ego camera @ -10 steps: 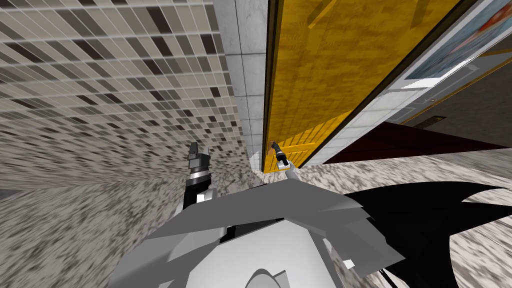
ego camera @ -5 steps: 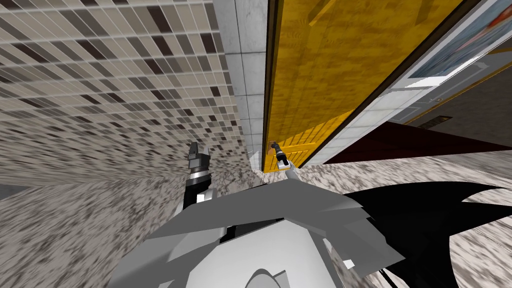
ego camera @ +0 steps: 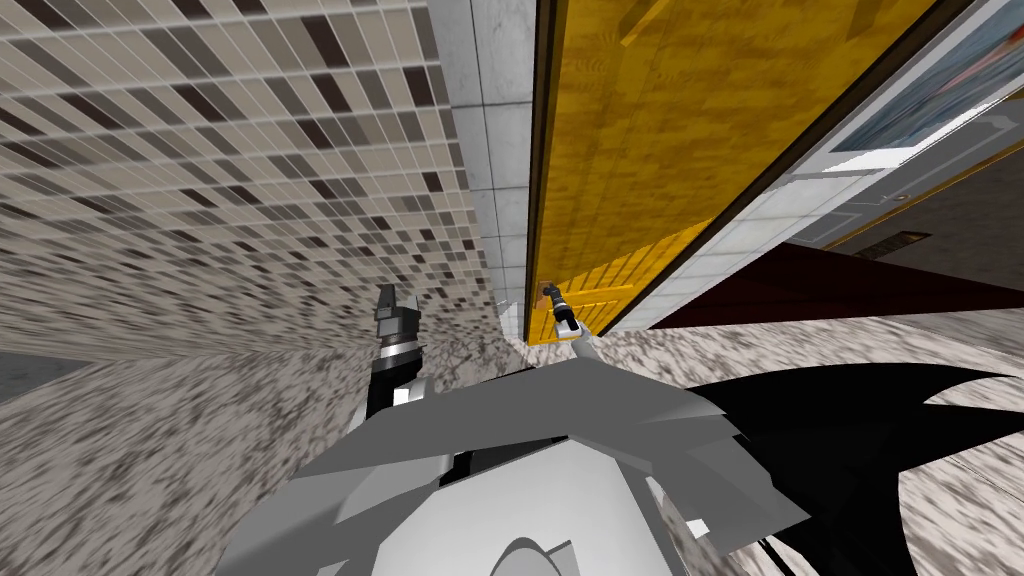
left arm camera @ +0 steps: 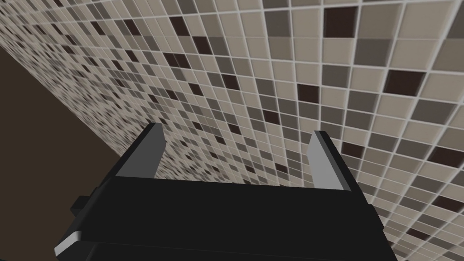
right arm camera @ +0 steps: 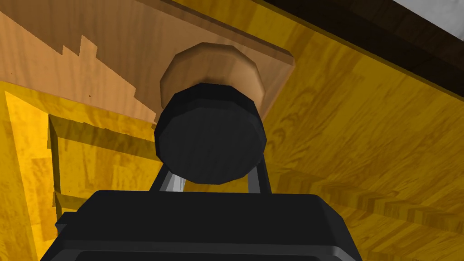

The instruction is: Pull the door open

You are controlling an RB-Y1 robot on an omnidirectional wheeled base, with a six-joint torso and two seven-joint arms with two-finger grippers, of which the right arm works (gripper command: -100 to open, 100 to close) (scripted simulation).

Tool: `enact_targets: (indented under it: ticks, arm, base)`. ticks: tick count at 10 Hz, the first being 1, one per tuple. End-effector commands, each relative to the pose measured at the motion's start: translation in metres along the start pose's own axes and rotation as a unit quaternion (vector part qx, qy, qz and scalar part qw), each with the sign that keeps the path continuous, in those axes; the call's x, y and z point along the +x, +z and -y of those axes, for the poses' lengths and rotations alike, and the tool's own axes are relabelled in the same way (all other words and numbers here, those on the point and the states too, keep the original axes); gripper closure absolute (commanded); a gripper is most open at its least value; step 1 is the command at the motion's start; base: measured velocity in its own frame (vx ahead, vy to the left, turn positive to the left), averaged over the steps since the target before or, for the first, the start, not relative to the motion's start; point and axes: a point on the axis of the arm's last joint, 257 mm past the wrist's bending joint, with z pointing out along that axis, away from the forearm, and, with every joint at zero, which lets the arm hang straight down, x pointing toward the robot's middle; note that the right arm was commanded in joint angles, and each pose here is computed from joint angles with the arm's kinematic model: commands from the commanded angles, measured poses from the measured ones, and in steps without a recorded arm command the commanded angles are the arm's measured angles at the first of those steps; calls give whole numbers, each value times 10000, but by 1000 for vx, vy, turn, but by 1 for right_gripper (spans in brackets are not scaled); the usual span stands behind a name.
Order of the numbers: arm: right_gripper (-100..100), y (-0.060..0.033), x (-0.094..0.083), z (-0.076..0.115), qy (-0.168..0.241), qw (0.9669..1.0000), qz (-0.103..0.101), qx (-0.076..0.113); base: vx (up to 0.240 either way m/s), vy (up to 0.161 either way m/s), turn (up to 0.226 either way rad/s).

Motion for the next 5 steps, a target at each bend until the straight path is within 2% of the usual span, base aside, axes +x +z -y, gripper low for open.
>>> enact_targets:
  ticks: [1,3,4,5]
  arm:
    - [100,-1,253,-137,173,9997,-144,-108]
    - [100,-1,253,-137,173,9997,-144,-108]
    - [100,5,230,-134,544,9984,-103,-99]
    - [100,5,230,-134,544,9984,-103,-99]
  base:
    - [-39,-24,-1]
    - [2,-7,11]
    - [-35,-1,20]
    - [-41,-16,67]
